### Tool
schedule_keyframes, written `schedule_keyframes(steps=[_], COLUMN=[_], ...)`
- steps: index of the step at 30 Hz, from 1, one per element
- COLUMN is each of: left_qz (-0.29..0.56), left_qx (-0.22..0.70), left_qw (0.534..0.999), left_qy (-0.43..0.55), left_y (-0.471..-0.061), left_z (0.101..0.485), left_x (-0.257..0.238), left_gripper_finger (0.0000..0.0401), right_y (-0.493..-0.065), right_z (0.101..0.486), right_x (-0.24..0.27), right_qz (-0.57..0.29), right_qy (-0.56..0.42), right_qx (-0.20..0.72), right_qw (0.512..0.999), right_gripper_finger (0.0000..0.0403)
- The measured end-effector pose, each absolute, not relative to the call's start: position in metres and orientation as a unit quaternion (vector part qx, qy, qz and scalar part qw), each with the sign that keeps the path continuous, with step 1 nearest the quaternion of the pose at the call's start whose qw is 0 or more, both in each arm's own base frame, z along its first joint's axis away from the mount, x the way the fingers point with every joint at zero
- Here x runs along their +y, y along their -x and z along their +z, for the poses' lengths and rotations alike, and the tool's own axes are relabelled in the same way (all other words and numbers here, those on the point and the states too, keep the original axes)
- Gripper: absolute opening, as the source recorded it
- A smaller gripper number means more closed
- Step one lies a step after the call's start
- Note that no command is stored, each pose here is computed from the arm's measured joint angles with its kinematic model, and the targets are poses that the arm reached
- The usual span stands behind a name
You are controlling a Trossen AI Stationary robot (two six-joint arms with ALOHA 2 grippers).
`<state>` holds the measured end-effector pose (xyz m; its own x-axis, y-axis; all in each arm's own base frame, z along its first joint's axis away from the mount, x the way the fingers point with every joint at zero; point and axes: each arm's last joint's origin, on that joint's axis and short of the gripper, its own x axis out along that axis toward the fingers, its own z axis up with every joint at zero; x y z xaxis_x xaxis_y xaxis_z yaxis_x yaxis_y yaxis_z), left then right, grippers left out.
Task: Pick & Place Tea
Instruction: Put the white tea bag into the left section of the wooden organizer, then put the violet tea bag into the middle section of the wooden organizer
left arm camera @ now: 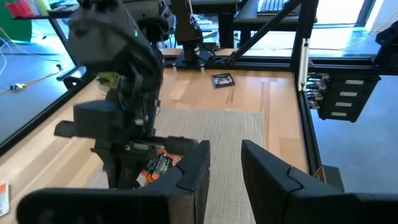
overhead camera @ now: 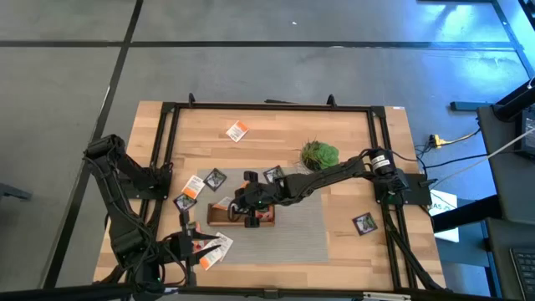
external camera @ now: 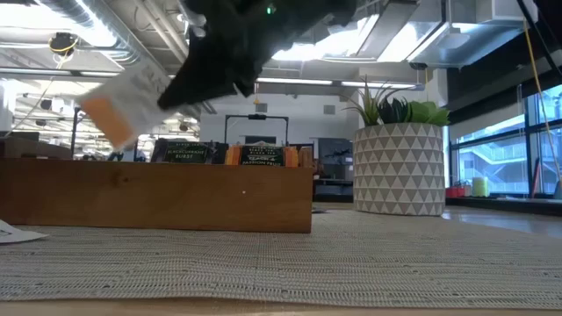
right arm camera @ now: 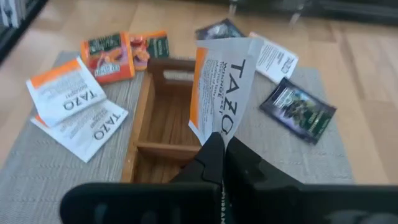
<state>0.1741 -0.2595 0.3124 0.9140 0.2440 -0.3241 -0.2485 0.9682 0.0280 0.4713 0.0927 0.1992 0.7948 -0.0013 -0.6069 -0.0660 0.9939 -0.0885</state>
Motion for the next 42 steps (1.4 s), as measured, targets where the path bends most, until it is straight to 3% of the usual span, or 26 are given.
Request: schedule_keyframes(steps=[23,37,42], left_qz=[0.13,0.128,0.129], left_qx=[0.168,0.171,0.174], left_qw=[0.977,0.977,0.976], left_qy=[0.019,0.02,0.025], left_y=[-0.173,-0.173,-0.175], left_z=[0.311,0.311,0.308], left_x=[-0.258,-0.258,-0.261], left_gripper_finger=[0.0088,0.0088,0.0088], right_y=[-0.472,-0.472,-0.462], right_z=[0.19,0.189,0.206], right_x=[0.093,0.093,0.094], right_qz=[0.016,0.016,0.017], right_qy=[0.054,0.055,0.06], right_qx=[0.334,0.338,0.348], right_qw=[0.941,0.939,0.935], right_gripper_finger=[0.0009,0.0075,0.0082])
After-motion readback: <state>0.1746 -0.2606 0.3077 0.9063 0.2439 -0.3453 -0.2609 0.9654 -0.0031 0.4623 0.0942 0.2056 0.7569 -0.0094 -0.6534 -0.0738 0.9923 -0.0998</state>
